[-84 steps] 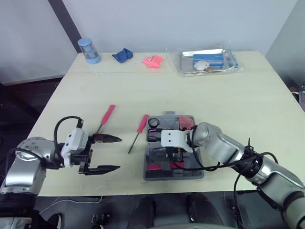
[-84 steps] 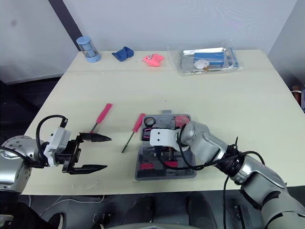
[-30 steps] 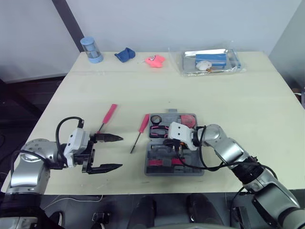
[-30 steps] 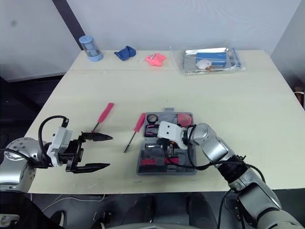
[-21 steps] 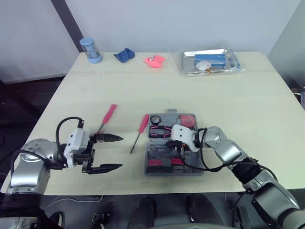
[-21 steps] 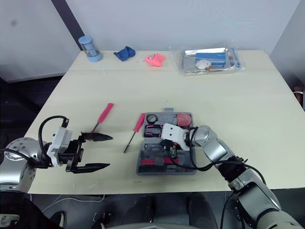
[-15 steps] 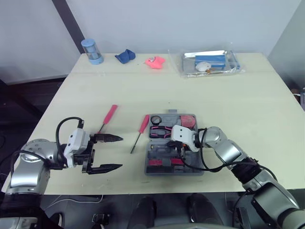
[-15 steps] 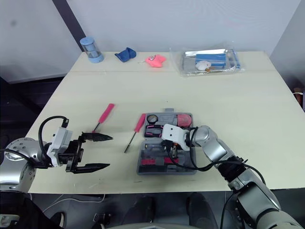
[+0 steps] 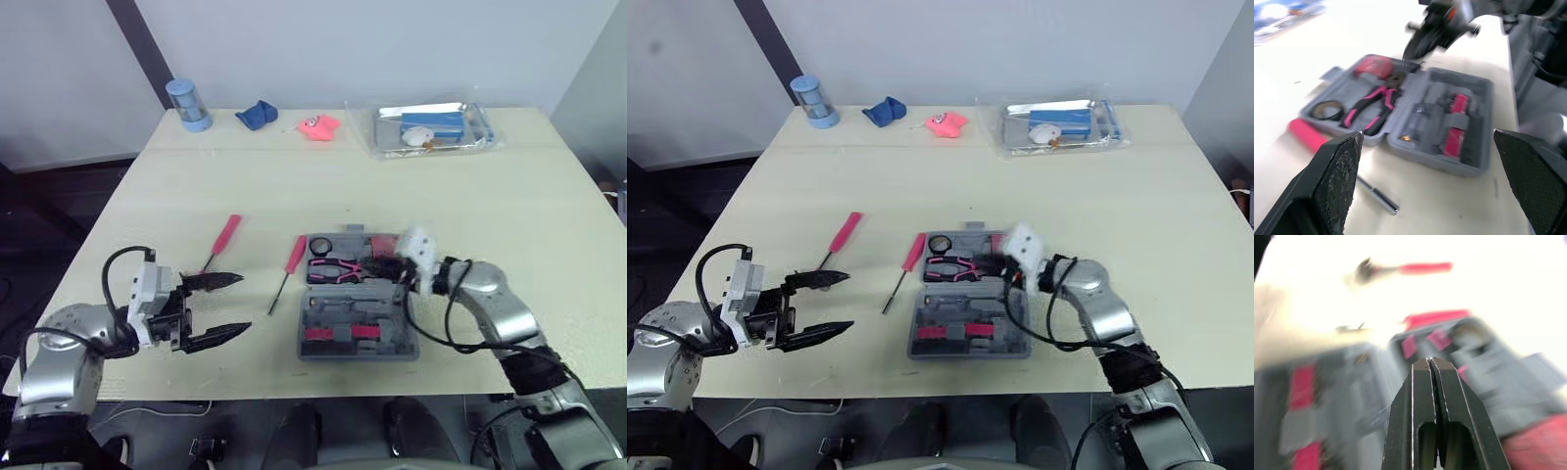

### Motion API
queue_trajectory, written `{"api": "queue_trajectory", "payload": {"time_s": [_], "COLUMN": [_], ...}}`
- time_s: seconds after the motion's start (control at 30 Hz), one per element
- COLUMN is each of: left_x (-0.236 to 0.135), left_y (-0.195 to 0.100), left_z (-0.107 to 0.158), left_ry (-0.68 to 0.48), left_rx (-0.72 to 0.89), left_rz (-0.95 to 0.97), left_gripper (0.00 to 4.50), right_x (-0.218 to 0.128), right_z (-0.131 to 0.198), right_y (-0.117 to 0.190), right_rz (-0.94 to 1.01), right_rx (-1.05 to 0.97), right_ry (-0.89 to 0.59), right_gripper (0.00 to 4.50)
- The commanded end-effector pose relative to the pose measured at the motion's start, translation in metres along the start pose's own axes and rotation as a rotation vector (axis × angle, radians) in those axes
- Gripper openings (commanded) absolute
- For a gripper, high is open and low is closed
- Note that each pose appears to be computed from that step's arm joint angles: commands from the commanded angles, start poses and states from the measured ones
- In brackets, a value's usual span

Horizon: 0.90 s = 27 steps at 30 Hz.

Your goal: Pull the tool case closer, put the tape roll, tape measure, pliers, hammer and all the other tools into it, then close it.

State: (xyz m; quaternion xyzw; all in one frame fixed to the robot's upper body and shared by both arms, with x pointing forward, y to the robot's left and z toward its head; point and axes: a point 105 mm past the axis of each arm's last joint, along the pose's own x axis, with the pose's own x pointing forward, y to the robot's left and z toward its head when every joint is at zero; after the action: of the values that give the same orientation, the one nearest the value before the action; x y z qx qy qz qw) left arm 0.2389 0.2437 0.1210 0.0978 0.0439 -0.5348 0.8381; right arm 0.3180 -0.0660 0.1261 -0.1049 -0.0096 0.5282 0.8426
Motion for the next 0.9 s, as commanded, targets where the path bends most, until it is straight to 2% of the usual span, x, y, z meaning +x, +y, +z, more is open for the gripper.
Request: {"api": "queue_trajectory", "payload": {"time_s": [0.03,0.17,0.4,0.43,0.5,0.57,0.6,0.7,0.73,0.9], "left_x": [-0.011,-0.032,-0.064,-0.069,-0.08,-0.088,-0.092,-0.102,-0.104,-0.104], "left_y": [0.006,0.016,0.014,0.011,0.007,0.003,0.001,-0.002,-0.002,-0.003], "left_z": [0.005,-0.013,-0.044,-0.05,-0.061,-0.069,-0.072,-0.081,-0.082,-0.083], "left_ry": [-0.044,-0.074,-0.056,-0.041,-0.025,-0.006,0.002,0.023,0.022,0.016], "left_rx": [-0.013,-0.096,-0.183,-0.193,-0.219,-0.236,-0.243,-0.254,-0.255,-0.255], "left_rz": [0.103,0.329,0.566,0.592,0.647,0.686,0.701,0.732,0.739,0.742], "left_gripper": [4.5,4.5,4.5,4.5,4.5,4.5,4.5,4.5,4.5,4.5], "right_x": [-0.029,-0.106,-0.195,-0.208,-0.231,-0.252,-0.262,-0.286,-0.292,-0.303], "right_z": [0.017,-0.007,-0.047,-0.054,-0.064,-0.071,-0.074,-0.082,-0.085,-0.09], "right_y": [-0.017,-0.042,-0.025,-0.02,-0.009,-0.003,0.0,0.008,0.012,0.018], "right_rz": [-0.117,-0.371,-0.578,-0.599,-0.645,-0.7,-0.726,-0.785,-0.797,-0.823], "right_rx": [0.023,0.066,0.139,0.147,0.184,0.198,0.206,0.225,0.238,0.248], "right_ry": [-0.082,-0.051,0.04,0.068,0.085,0.1,0.107,0.131,0.14,0.151], "right_gripper": [0.03,0.03,0.03,0.55,1.3,2.4,2.77,4.28,4.46,4.46]}}
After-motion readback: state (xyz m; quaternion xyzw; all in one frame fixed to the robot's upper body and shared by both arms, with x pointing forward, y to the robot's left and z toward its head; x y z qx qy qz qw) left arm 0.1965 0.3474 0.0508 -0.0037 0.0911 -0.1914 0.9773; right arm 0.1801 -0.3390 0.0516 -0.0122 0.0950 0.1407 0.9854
